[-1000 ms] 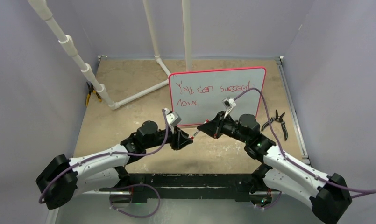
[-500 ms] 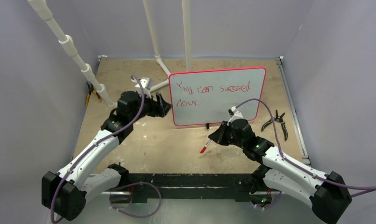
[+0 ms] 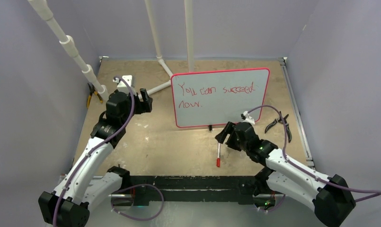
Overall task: Write a sentence on the whiteboard
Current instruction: Place the whiteboard marker at the center of the board, then reset both arms
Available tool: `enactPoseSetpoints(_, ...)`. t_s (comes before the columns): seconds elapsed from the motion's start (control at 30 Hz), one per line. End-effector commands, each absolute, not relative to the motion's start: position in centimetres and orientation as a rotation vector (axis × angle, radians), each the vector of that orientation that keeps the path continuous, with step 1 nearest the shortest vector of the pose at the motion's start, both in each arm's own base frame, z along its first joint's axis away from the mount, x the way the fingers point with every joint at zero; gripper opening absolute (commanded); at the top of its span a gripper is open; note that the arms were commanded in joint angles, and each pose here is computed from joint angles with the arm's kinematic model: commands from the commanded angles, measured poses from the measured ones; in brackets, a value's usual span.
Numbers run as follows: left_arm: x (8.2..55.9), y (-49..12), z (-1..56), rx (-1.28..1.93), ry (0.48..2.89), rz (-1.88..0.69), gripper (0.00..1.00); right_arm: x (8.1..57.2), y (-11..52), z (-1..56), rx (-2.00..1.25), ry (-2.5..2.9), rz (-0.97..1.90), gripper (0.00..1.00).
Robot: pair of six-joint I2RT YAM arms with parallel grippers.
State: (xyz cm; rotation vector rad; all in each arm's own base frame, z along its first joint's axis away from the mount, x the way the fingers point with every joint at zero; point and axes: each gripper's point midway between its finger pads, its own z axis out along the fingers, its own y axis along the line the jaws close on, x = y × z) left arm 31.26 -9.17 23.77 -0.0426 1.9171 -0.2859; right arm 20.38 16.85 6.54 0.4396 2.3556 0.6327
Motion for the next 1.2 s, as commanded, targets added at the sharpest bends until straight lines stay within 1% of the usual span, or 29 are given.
enactPoseSetpoints(0.0,31.3,-8.0,23.7,-0.071,1.903,-0.224,0.74,22.0,16.0,9.5,0.488,2.228,0.626,0.81)
enactPoseSetpoints(0.07,31.4,-8.1,23.5,-0.074,1.907,-0.232,0.74,22.6,15.8,11.4,0.452,2.174,0.616,0.87)
enactPoseSetpoints(0.13,31.5,-8.1,23.3,-0.081,1.919,-0.229,0.74,23.4,15.5,13.7,0.395,2.114,0.594,0.91)
enactPoseSetpoints(0.23,31.7,-7.8,23.3,-0.096,1.919,-0.211,0.75,24.7,15.6,18.0,0.26,1.986,0.58,0.93)
enactPoseSetpoints(0.3,31.7,-7.5,23.5,-0.111,1.908,-0.198,0.77,25.5,16.0,20.9,0.153,1.895,0.58,0.94)
enactPoseSetpoints(0.43,31.9,-6.8,24.3,-0.134,1.886,-0.17,0.82,27.4,15.8,24.5,0.046,1.78,0.487,0.99)
enactPoseSetpoints(0.47,31.9,-6.7,24.4,-0.131,1.884,-0.161,0.84,28.0,15.5,24.8,0.04,1.773,0.445,0.99)
enactPoseSetpoints(0.57,32.1,-6.0,25.0,-0.136,1.886,-0.114,0.85,30.3,13.8,25.7,0.062,1.761,0.374,0.99)
enactPoseSetpoints(0.7,32.2,-4.3,26.5,-0.189,1.858,-0.022,0.85,32.5,8.6,27.7,0.177,1.68,0.333,0.99)
enactPoseSetpoints(0.77,32.2,-3.3,27.2,-0.217,1.839,0.033,0.88,32.3,6.5,29.7,0.225,1.607,0.298,0.99)
enactPoseSetpoints(0.9,31.9,-1.5,27.9,-0.307,1.78,0.104,0.88,30.5,4.1,33.0,0.29,1.445,0.256,0.99)
enactPoseSetpoints(1.17,30.5,-2.6,29.5,-0.238,1.672,-0.017,0.87,27.5,2.3,35.2,0.286,1.242,0.228,0.99)
